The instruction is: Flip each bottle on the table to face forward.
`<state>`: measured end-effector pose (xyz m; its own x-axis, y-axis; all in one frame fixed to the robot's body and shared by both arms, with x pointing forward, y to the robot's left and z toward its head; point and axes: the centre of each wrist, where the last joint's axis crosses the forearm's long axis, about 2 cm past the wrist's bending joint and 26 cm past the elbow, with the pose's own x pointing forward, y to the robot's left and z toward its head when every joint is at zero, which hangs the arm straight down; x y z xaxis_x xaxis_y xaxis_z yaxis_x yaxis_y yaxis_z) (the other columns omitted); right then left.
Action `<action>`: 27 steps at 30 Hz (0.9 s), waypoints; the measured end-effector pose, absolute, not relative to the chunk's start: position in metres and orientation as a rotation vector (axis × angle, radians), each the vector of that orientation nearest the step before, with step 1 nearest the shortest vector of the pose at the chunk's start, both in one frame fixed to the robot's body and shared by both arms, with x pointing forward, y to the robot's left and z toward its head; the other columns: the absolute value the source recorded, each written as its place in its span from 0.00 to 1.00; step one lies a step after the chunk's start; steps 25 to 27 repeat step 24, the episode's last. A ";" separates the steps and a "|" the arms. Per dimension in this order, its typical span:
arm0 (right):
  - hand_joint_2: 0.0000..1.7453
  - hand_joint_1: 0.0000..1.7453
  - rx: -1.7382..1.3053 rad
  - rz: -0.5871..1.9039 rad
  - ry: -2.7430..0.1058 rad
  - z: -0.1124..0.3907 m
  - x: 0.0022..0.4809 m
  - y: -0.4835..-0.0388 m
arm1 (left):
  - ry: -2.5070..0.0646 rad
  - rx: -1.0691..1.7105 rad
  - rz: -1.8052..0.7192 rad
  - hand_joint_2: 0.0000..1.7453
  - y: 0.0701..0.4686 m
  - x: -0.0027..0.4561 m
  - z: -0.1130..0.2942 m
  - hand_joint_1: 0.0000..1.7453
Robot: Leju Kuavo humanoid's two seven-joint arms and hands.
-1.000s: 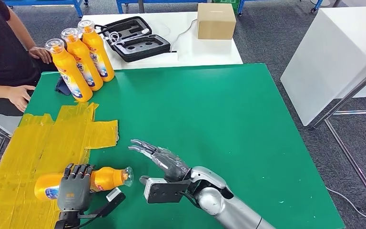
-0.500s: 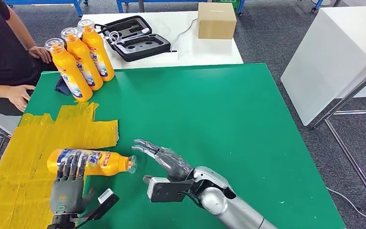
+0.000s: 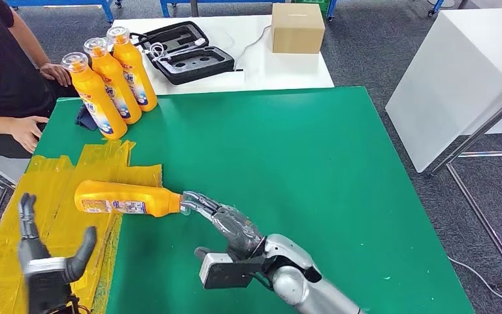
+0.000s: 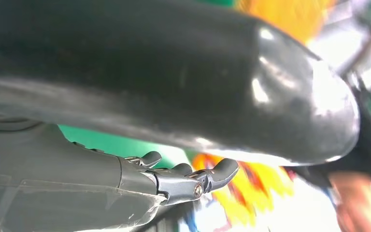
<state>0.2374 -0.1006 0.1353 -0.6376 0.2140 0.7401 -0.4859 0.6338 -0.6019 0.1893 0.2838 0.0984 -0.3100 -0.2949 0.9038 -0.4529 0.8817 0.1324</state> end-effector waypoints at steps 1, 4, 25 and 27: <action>0.00 0.00 0.125 1.000 -2.087 0.138 0.228 -0.098 | -1.978 0.324 0.211 0.00 0.276 0.187 0.104 0.00; 0.00 0.00 -0.197 0.819 -2.286 0.150 0.202 -0.093 | -2.103 -0.150 0.093 0.00 0.243 0.173 0.115 0.00; 0.00 0.00 -0.129 0.272 -2.276 0.142 0.175 -0.116 | -2.125 -0.156 0.007 0.00 0.147 0.166 0.121 0.00; 0.00 0.00 -0.129 0.272 -2.276 0.142 0.175 -0.116 | -2.125 -0.156 0.007 0.00 0.147 0.166 0.121 0.00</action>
